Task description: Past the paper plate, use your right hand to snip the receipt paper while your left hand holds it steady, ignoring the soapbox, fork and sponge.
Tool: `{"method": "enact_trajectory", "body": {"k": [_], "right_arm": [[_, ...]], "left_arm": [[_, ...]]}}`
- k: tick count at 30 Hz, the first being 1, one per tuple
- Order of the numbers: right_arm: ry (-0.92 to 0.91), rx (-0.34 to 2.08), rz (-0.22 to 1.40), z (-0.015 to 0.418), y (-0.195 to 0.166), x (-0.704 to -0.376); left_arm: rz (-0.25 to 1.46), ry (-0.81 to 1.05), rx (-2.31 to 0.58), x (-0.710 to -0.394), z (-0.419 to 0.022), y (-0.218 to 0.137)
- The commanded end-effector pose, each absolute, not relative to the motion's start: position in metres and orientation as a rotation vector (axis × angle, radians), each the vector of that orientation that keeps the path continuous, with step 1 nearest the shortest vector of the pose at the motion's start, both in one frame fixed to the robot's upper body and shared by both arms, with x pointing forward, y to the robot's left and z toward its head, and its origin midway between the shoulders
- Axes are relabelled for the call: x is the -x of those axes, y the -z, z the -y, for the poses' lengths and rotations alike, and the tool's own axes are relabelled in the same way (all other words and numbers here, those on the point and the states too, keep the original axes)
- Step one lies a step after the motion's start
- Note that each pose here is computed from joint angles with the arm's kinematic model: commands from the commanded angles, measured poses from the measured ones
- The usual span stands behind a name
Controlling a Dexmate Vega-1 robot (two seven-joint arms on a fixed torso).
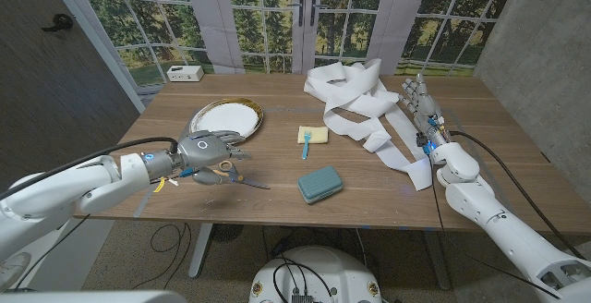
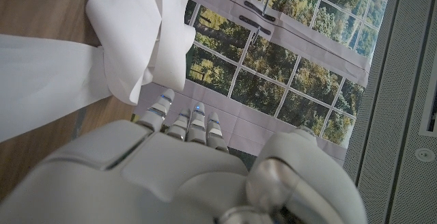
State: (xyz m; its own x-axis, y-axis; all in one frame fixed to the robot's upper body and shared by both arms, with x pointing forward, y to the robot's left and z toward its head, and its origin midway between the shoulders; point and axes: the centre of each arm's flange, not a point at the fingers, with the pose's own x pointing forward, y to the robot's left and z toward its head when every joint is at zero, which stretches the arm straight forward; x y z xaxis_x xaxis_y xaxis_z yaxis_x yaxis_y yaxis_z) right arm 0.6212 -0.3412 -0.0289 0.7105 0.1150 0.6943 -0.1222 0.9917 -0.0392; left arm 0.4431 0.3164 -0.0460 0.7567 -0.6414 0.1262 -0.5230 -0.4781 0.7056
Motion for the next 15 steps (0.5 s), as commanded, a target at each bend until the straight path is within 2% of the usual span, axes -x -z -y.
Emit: {"method": "enact_trajectory", "body": {"k": [1,15], "right_arm": [[-0.123,-0.001,0.766,0.344,0.03,-0.619],[-0.119,-0.023,0.753,0.342,0.036,-0.622]], "left_arm": [[0.882,0.226,-2.175,-0.449,-0.313,0.052],[0.861,0.263,-2.183,-0.452,-0.313,0.061]]}}
